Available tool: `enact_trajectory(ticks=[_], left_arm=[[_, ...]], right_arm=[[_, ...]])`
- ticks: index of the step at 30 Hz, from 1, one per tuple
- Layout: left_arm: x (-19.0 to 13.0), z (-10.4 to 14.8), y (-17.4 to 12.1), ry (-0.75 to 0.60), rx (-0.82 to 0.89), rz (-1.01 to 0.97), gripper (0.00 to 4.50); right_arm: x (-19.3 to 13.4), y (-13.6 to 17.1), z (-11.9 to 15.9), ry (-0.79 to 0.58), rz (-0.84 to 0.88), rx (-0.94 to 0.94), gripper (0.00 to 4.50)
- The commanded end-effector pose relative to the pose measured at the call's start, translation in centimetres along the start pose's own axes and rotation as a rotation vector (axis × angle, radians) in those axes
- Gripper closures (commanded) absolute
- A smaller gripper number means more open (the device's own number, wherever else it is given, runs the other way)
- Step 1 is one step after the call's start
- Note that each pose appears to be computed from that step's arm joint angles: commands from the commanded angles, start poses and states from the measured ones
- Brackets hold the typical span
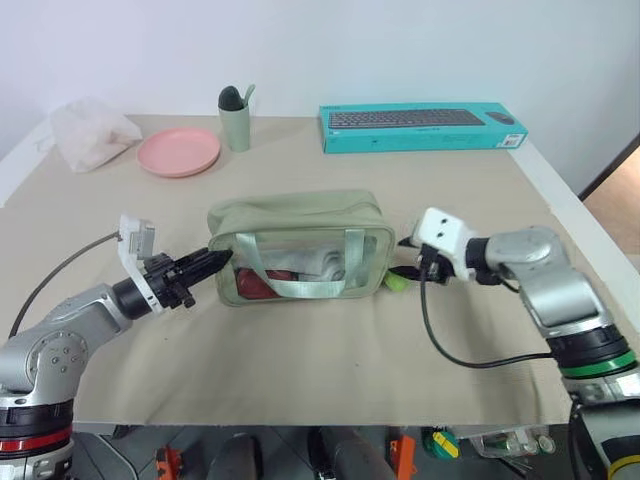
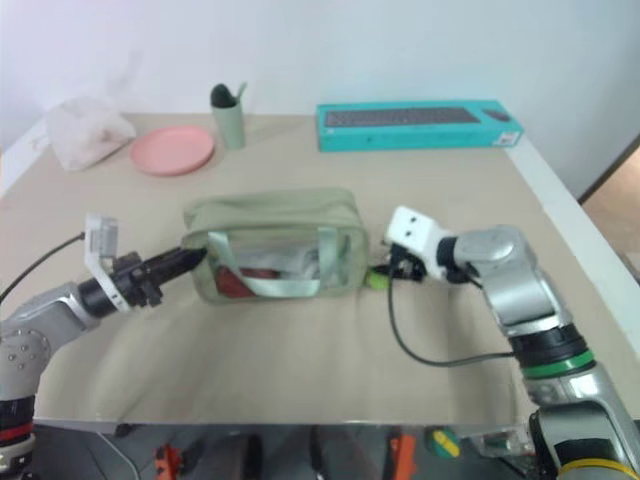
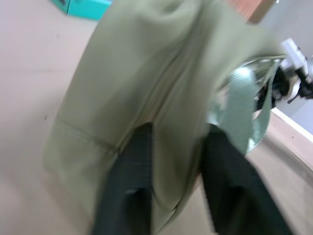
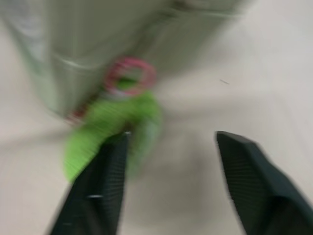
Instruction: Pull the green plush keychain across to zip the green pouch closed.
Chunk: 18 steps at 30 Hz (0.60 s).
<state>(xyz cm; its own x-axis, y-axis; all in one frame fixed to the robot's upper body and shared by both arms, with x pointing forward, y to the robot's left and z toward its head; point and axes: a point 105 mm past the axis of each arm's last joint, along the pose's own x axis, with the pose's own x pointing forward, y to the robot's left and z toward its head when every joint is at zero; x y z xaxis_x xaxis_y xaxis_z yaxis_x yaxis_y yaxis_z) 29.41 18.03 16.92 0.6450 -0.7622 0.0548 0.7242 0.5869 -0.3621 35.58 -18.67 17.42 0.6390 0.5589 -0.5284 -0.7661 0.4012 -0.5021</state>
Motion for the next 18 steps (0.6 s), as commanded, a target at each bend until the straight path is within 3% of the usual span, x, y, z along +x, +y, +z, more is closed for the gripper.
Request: enact_trajectory(ticks=[1, 5, 7, 11, 15, 18], left_arm=[[-0.3, 1.6, -1.2, -0.043, 0.024, -0.040, 1.74], [-1.4, 3.1, -1.4, -0.096, 0.056, 0.002, 0.44], [-2.7, 3.8, -1.8, -0.116, 0.031, 0.003, 0.44], [-6.8, 4.6, 0.1, -0.124, 0.043, 0.191, 0.44], [-10.4, 4.3, 2.5, -0.076, 0.055, 0.365, 0.44], [-11.2, 4.5, 3.1, -0.098, 0.041, 0.393, 0.44]], right_arm=[[-3.4, -2.7, 0.7, -0.035, -0.086, -0.047, 0.06], [-6.1, -3.7, -0.4, -0.081, -0.104, 0.067, 0.00], [-7.5, -3.8, 0.0, -0.177, -0.108, 0.151, 0.00], [-9.5, -2.2, 1.2, -0.378, -0.056, 0.271, 0.00], [-10.4, -1.1, 1.9, -0.493, -0.038, 0.352, 0.00], [-10.4, -0.8, 2.0, -0.523, -0.035, 0.382, 0.00]])
